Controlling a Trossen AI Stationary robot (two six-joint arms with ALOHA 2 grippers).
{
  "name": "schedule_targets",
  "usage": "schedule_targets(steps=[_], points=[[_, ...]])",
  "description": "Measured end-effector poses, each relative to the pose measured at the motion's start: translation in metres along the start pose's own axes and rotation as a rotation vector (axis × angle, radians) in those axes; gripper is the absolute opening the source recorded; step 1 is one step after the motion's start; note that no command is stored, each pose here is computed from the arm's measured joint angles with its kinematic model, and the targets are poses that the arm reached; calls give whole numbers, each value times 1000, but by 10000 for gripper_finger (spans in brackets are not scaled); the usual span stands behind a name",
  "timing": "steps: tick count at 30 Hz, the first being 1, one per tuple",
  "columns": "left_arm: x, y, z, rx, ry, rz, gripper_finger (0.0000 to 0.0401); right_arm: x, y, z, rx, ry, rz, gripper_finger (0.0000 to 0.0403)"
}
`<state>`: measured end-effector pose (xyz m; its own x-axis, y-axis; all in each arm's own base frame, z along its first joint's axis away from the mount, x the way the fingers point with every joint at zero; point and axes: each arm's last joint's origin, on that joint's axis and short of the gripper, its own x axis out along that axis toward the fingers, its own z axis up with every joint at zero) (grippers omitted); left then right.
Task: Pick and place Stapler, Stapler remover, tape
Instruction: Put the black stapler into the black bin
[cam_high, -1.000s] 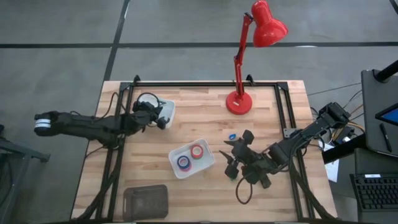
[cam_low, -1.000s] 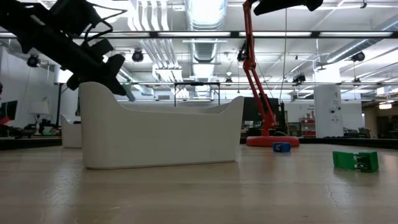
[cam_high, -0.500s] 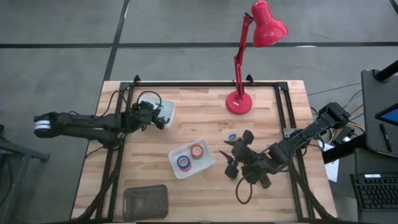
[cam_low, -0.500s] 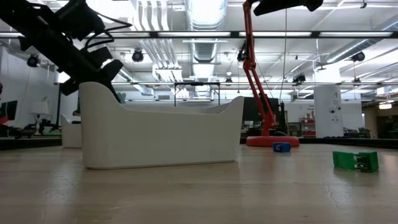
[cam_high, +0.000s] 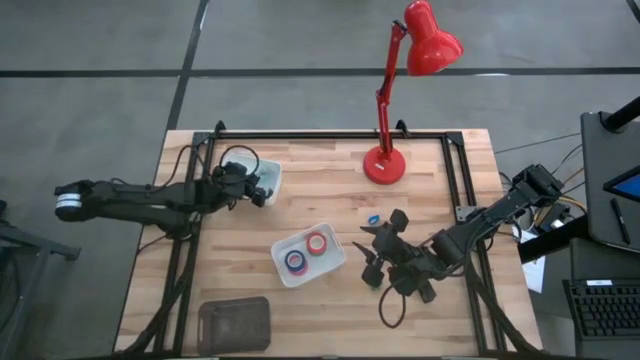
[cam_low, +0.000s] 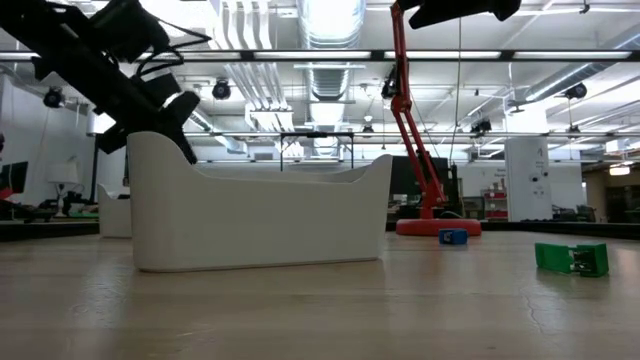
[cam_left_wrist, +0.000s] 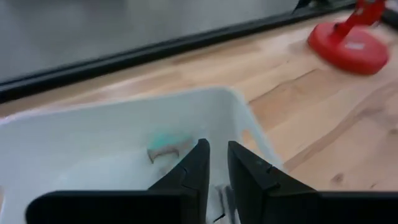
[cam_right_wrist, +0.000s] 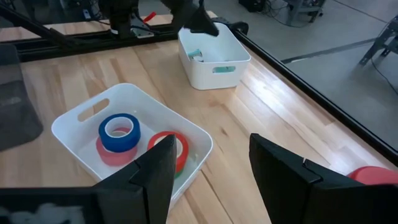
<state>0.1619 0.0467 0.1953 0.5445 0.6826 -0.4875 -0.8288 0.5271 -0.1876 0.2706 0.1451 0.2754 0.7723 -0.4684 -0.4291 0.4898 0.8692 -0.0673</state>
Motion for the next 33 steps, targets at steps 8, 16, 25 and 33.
schedule_targets(steps=[8,16,25,33], points=[[-10,-21,20,1,-53,-371,85,0,0,-2,-6,3,-1,194],[-33,-47,33,12,-102,-920,96,1,-1,-4,-10,7,-2,194],[-43,-60,30,48,-155,-1014,97,-1,-5,-9,25,95,18,194],[-39,-68,28,27,-165,-1039,97,-3,-12,-27,141,358,44,194]])
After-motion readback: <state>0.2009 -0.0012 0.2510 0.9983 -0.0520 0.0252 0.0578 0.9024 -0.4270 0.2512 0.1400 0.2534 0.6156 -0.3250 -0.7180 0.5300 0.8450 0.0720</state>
